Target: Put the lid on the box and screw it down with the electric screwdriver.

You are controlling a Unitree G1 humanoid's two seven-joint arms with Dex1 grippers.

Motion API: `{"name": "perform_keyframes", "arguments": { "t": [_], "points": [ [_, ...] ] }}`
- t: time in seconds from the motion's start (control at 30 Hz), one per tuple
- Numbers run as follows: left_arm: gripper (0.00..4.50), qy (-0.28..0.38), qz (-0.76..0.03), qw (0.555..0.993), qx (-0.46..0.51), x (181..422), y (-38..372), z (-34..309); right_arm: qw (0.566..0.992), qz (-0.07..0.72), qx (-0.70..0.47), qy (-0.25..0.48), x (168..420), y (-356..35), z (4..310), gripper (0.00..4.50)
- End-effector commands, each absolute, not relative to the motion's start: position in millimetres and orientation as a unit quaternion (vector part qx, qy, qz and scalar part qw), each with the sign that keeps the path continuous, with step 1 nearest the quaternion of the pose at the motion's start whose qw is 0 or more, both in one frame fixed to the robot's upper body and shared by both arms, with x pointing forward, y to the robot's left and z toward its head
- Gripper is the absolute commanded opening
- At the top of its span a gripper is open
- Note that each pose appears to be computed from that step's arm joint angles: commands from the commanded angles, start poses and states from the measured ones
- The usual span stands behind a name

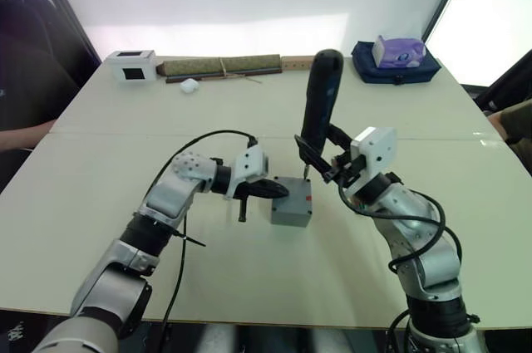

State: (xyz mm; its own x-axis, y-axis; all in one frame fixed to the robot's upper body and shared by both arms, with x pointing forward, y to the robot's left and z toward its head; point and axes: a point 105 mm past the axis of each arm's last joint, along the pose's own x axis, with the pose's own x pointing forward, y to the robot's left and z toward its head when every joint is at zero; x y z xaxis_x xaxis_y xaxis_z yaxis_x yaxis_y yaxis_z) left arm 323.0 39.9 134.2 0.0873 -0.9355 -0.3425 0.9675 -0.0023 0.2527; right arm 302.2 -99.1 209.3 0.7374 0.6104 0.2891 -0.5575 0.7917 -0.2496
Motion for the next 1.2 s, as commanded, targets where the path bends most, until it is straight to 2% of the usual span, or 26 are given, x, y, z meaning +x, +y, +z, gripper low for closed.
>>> {"name": "perform_keyframes", "arguments": {
  "t": [0.03, 0.5, 0.9, 1.07, 1.2],
  "points": [
    [0.00, 0.060, -0.671, 0.704, 0.222, 323.8, 42.6, 122.5, 0.929, 0.302, -0.078, -0.200, 298.8, -105.8, 217.5, 1.85],
    [0.00, 0.061, -0.669, 0.706, 0.224, 326.2, 41.8, 121.6, 0.928, 0.308, -0.079, -0.193, 295.2, -107.4, 216.4, 1.85],
    [0.00, 0.068, -0.669, 0.704, 0.226, 325.9, 41.3, 117.9, 0.932, 0.319, -0.071, -0.155, 293.4, -94.3, 186.6, 1.85],
    [0.00, 0.069, -0.669, 0.704, 0.228, 325.2, 41.6, 116.9, 0.930, 0.316, -0.060, -0.180, 297.0, -88.7, 201.4, 1.85],
    [0.00, 0.070, -0.669, 0.703, 0.231, 325.8, 40.4, 116.7, 0.930, 0.318, -0.066, -0.170, 300.3, -88.8, 197.2, 1.85]
  ]
}}
